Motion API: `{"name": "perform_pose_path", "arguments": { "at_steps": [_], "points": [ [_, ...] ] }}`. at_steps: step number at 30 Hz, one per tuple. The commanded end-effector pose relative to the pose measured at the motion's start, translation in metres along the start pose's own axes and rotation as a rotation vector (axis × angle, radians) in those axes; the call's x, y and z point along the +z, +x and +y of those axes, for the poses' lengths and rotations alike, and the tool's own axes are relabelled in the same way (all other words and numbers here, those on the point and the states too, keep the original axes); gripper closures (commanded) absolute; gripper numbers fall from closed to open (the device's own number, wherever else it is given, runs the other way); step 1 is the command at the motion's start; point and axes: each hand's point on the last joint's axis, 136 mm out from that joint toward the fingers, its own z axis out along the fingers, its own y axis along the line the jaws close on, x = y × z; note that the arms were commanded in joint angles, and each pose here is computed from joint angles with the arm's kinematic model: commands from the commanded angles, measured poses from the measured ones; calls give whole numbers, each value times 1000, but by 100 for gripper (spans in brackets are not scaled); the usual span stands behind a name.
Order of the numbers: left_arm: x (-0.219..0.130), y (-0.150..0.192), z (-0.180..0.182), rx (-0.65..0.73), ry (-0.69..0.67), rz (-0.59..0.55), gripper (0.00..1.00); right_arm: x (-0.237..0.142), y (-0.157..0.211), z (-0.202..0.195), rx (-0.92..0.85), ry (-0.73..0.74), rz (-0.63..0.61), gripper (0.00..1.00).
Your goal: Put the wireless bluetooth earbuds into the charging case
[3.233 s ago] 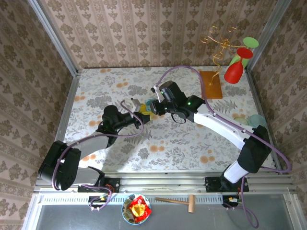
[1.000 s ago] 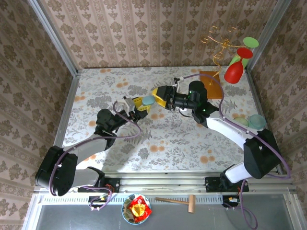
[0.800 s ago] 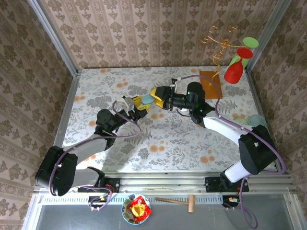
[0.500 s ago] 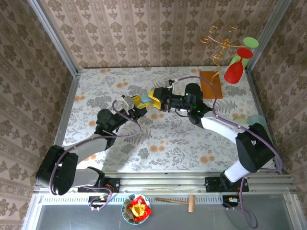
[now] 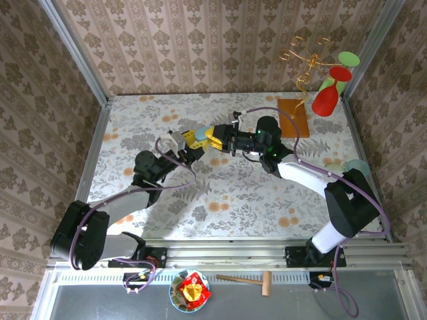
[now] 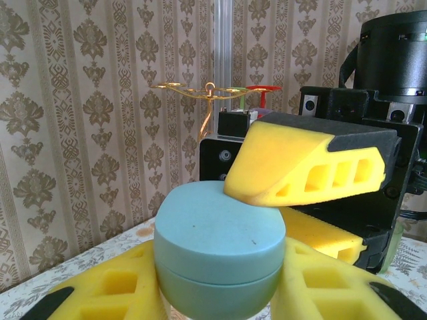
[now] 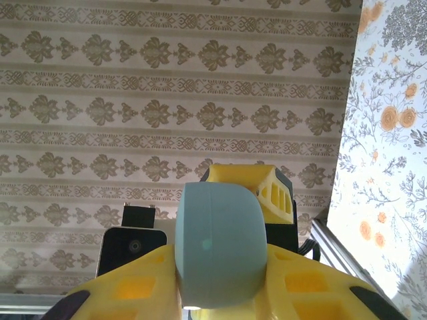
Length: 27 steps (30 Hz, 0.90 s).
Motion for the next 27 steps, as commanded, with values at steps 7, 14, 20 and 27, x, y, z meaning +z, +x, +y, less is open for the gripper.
{"name": "perform_pose_path", "arguments": {
  "at_steps": [7, 14, 20, 27],
  "points": [
    [4, -11, -9, 10, 56, -26, 50, 0, -4, -4, -24, -11, -4, 78],
    [0, -7, -12, 8, 63, -10, 25, -7, -15, -19, -24, 31, -41, 78],
    [-10, 20, -15, 14, 53, 95, 5, -23, -32, -55, -28, 144, -111, 77],
    [-27, 77, -23, 77, 47, 327, 0, -56, -44, -137, 5, 385, -191, 77]
  ]
}}
